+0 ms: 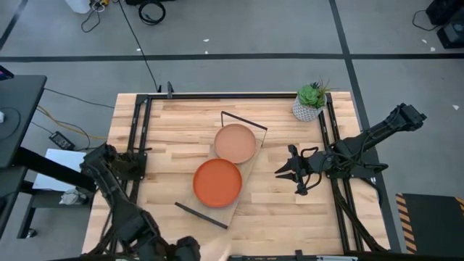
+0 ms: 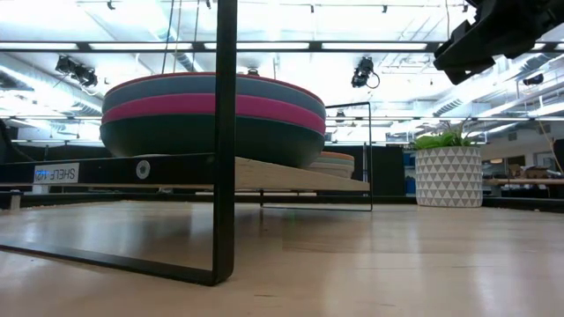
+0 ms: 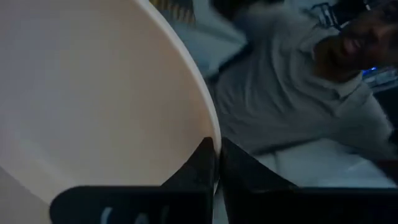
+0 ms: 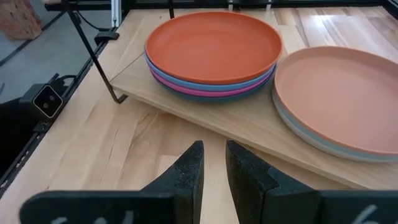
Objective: Place and stack plates onto a shelf
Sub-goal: Stack the light pink plate on top of the brown plate
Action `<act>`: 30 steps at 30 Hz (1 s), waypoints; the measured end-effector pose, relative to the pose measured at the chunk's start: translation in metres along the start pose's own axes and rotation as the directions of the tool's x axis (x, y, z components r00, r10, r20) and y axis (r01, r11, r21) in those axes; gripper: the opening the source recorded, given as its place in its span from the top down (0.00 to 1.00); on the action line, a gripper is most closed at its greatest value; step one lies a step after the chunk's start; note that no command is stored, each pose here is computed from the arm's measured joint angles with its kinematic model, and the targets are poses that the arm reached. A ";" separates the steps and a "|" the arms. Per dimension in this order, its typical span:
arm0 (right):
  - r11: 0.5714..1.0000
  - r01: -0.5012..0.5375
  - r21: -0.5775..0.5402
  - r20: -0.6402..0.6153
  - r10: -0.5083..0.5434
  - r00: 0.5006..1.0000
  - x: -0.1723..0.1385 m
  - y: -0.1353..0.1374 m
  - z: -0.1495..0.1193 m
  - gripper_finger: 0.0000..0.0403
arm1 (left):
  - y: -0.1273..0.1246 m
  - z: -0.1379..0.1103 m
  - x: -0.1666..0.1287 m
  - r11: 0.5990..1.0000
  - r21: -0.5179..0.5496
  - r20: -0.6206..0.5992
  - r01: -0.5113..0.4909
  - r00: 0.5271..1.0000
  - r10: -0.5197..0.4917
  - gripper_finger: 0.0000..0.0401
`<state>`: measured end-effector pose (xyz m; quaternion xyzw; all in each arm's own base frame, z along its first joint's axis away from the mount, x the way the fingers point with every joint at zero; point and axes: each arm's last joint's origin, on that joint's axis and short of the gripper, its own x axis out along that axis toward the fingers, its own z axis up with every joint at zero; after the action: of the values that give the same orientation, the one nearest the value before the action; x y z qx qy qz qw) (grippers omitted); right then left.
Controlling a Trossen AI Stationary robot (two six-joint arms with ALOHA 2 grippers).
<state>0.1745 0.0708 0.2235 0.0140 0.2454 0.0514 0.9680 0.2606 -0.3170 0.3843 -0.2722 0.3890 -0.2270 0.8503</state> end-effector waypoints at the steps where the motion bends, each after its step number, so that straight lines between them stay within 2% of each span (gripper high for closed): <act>1: 1.000 -0.001 0.001 0.003 0.001 1.000 0.000 0.000 0.000 0.82 | -0.003 0.005 -0.004 0.997 0.074 0.046 -0.010 0.999 0.007 0.96; 4: 1.000 -0.002 0.007 0.011 0.002 1.000 0.000 0.000 0.001 0.82 | -0.003 0.021 -0.013 0.958 0.257 0.188 -0.126 0.979 0.078 0.96; 7: 1.000 -0.004 0.016 0.020 0.003 1.000 0.000 0.000 0.002 0.82 | 0.012 0.036 -0.020 0.860 0.348 0.316 -0.374 0.910 0.268 0.95; 9: 1.000 -0.005 0.018 0.025 0.004 1.000 0.000 0.000 0.003 0.82 | 0.032 0.046 -0.023 0.776 0.336 0.360 -0.534 0.834 0.418 0.95; 11: 1.000 -0.006 0.030 0.027 0.005 1.000 0.000 0.000 0.003 0.82 | 0.058 0.055 -0.026 0.697 0.301 0.327 -0.651 0.757 0.566 0.95; 15: 0.999 0.000 0.044 0.029 -0.002 1.000 0.000 0.000 0.003 0.82 | 0.120 0.075 -0.031 0.589 0.196 0.186 -0.784 0.620 0.763 0.95; 17: 0.999 0.012 0.045 0.031 -0.014 0.999 0.000 0.000 0.003 0.82 | 0.151 0.084 -0.030 0.585 0.196 0.089 -0.787 0.608 0.789 0.95; 20: 0.999 0.017 0.045 0.032 -0.019 0.999 0.000 0.000 0.003 0.82 | 0.197 0.093 -0.028 0.631 0.267 -0.075 -0.729 0.637 0.767 0.95; 24: 0.999 0.017 0.046 0.038 -0.019 0.999 0.000 0.000 0.003 0.82 | 0.249 0.103 -0.037 0.678 0.338 -0.214 -0.652 0.648 0.731 0.95; 26: 0.999 0.017 0.047 0.040 -0.019 0.999 0.000 0.000 0.004 0.82 | 0.267 0.109 -0.045 0.678 0.378 -0.235 -0.631 0.643 0.729 0.95; 30: 0.999 0.017 0.048 0.041 -0.019 0.999 0.000 0.000 0.004 0.82 | 0.288 0.122 -0.059 0.647 0.485 -0.214 -0.588 0.638 0.740 0.95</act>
<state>0.1763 0.0706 0.2269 0.0357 0.2267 0.0366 0.9726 0.3716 -0.0314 0.2984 0.1111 0.5742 -0.0100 0.8111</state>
